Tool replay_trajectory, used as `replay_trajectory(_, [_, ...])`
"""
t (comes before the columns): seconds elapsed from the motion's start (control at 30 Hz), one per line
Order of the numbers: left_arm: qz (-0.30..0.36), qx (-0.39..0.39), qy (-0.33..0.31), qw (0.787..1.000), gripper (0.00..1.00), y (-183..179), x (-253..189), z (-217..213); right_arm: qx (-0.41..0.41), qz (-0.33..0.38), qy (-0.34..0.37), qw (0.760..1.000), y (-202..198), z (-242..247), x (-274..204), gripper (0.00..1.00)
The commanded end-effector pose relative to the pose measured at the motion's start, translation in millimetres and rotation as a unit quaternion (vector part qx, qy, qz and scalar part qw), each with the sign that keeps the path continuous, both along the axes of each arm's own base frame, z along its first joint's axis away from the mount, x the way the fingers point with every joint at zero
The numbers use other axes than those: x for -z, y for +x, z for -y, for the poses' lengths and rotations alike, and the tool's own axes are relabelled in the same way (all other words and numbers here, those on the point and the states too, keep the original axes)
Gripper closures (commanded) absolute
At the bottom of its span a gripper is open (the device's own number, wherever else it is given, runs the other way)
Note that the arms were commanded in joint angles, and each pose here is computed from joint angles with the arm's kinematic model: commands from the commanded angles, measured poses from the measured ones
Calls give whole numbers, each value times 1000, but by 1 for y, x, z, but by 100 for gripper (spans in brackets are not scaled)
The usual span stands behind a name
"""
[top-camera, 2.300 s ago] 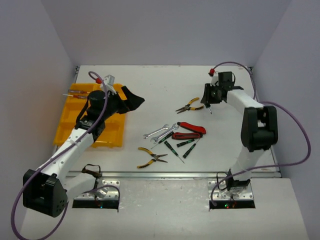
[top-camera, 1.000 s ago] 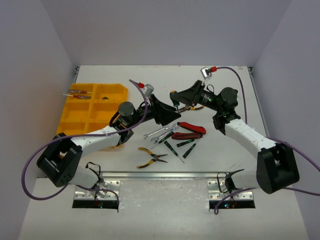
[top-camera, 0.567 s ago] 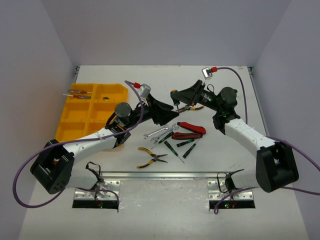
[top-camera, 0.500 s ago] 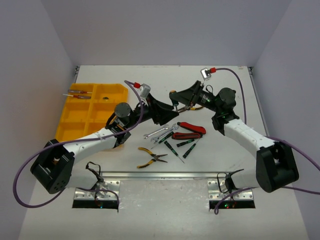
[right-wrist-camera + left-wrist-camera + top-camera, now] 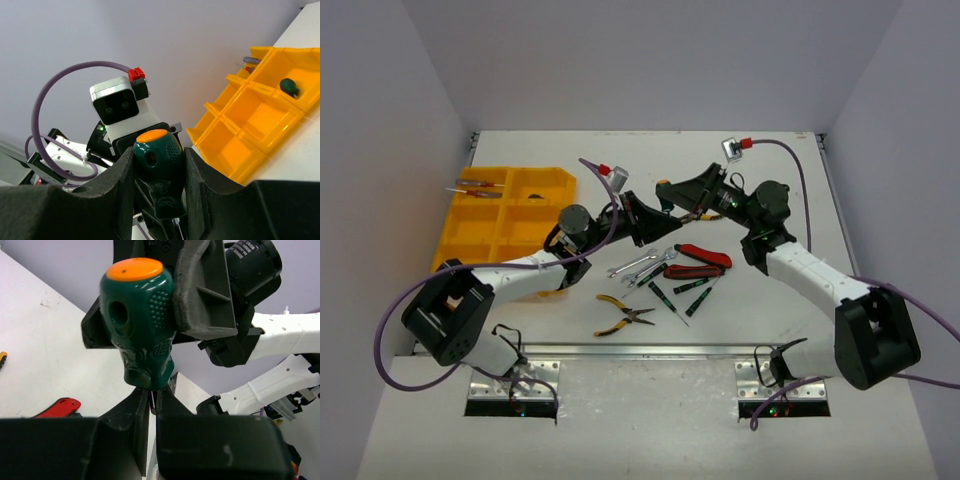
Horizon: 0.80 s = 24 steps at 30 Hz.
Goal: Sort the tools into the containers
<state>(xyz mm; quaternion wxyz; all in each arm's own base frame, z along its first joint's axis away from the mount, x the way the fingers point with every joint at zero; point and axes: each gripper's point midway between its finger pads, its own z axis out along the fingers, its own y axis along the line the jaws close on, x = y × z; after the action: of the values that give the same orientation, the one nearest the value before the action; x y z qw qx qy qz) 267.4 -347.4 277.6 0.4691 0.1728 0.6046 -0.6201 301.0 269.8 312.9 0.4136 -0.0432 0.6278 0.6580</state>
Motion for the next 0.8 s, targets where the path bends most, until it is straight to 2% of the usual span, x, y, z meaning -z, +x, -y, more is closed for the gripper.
replay_trajectory(0.0, [60, -5, -43, 997, 100, -6, -39, -4, 12, 37, 17, 999, -4, 2, -18, 100])
replay_trajectory(0.17, [27, -98, -11, 995, 100, 23, -30, -21, 32, 39, 7, 999, 1, 5, -6, 100])
replay_trajectory(0.2, [22, -108, -8, 994, 100, 27, -28, -25, 38, 40, 5, 998, 2, 6, -4, 91])
replay_trajectory(0.23, [15, -115, -1, 993, 100, 30, -24, -27, 44, 41, 5, 998, 3, 7, -4, 79])
replay_trajectory(0.27, [12, -118, 1, 993, 100, 31, -23, -30, 49, 44, 4, 998, 4, 9, -3, 62])
replay_trajectory(0.37, [6, -128, 3, 992, 100, 34, -17, -37, 52, 46, 1, 998, 7, 8, -3, 24])
replay_trajectory(0.4, [6, -128, 3, 992, 100, 34, -17, -38, 53, 45, 1, 998, 8, 8, -2, 8])
replay_trajectory(0.43, [2, -139, 4, 990, 100, 38, -15, -44, 58, 39, -4, 998, 12, 9, -1, 2])
replay_trajectory(0.57, [-34, -194, 8, 980, 100, 60, -6, -76, 90, 11, -31, 995, 31, 26, 10, 1])
replay_trajectory(0.6, [-59, -238, 7, 969, 100, 79, -4, -99, 101, -9, -35, 994, 38, 39, 15, 1])
replay_trajectory(0.67, [-123, -348, 10, 929, 100, 118, 5, -155, 128, -50, -33, 990, 49, 71, 25, 1])
replay_trajectory(0.7, [-161, -368, 34, 915, 100, 122, 25, -166, 139, -58, -30, 988, 53, 81, 26, 1])
replay_trajectory(0.73, [-230, -416, 56, 878, 100, 134, 51, -194, 155, -66, -36, 985, 55, 91, 31, 1])
replay_trajectory(0.77, [-274, -480, 57, 831, 100, 150, 61, -236, 168, -84, -54, 981, 55, 96, 41, 1])
